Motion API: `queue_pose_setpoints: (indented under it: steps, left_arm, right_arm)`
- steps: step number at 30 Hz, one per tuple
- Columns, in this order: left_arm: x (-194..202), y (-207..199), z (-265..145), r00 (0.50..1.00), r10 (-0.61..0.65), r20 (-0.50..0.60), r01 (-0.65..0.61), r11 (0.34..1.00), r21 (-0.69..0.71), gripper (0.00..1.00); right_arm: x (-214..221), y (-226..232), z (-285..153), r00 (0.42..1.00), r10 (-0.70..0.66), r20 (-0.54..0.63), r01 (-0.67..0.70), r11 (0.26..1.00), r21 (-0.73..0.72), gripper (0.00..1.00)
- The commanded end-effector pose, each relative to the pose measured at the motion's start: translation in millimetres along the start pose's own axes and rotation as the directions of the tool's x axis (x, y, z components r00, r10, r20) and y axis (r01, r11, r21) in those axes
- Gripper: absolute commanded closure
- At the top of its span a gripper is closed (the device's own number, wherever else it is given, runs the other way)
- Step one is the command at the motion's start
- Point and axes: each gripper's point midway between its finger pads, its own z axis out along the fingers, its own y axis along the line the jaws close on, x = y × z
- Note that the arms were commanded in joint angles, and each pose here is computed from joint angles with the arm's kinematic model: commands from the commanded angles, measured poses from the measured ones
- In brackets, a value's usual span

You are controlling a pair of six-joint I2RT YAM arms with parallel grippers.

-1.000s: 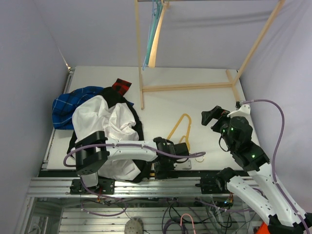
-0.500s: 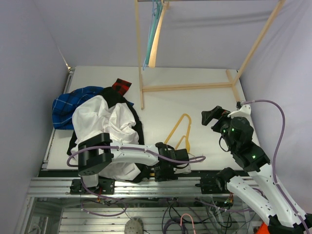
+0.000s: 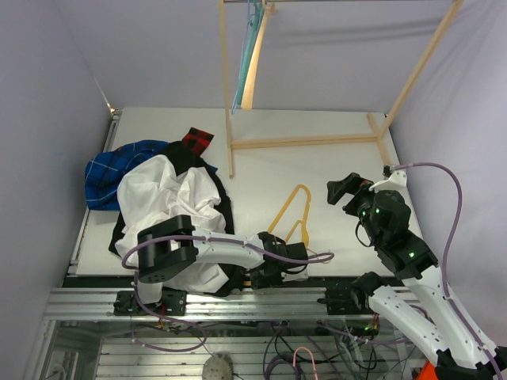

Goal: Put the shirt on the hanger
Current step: Pick up the hanger at the center of the board.

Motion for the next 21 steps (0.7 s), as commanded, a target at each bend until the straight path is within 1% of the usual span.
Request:
queue_pose_setpoints:
  steps: [1,8,11,12,13,16,17,21]
  left_arm:
    - [2.4,7.3,12.3,0.999,-0.026,-0.031,0.025,0.999,-0.025,0.53]
    - [9.1,5.8,20.6,0.997,-0.025,-0.077,0.024,1.000,-0.013,0.57]
    - [12.6,1.2,21.8,0.995,-0.017,-0.102,0.017,1.000,0.000,0.55]
    - [13.8,-1.1,21.8,0.994,-0.010,-0.110,0.010,1.000,0.000,0.56]
    - [13.9,-2.8,21.6,0.994,-0.006,-0.114,0.006,1.000,0.000,0.63]
    - [14.4,-8.7,22.0,0.993,0.002,-0.119,0.000,1.000,0.013,0.90]
    - [14.5,-9.7,22.5,0.993,0.005,-0.121,-0.003,1.000,0.016,0.93]
    - [11.6,-16.1,19.4,0.993,0.018,-0.114,-0.012,0.998,0.056,0.93]
  right_arm:
    - [-2.0,0.1,1.5,1.000,0.002,0.018,-0.002,1.000,-0.004,0.00]
    - [-2.8,-1.6,1.4,1.000,-0.009,0.021,0.008,1.000,0.003,0.00]
    - [-4.0,-1.5,1.3,1.000,-0.011,0.025,0.011,1.000,0.002,0.00]
    - [-4.2,-1.5,1.3,1.000,-0.012,0.027,0.012,1.000,0.002,0.00]
    - [-4.1,-1.9,1.6,1.000,-0.012,0.026,0.012,1.000,0.005,0.00]
    - [-3.9,-2.0,1.5,1.000,-0.014,0.027,0.014,1.000,0.005,0.00]
    - [-3.2,-2.5,1.6,1.000,-0.015,0.025,0.015,1.000,0.006,0.00]
    - [-4.9,-3.9,0.1,0.999,-0.018,0.031,0.018,1.000,0.011,0.00]
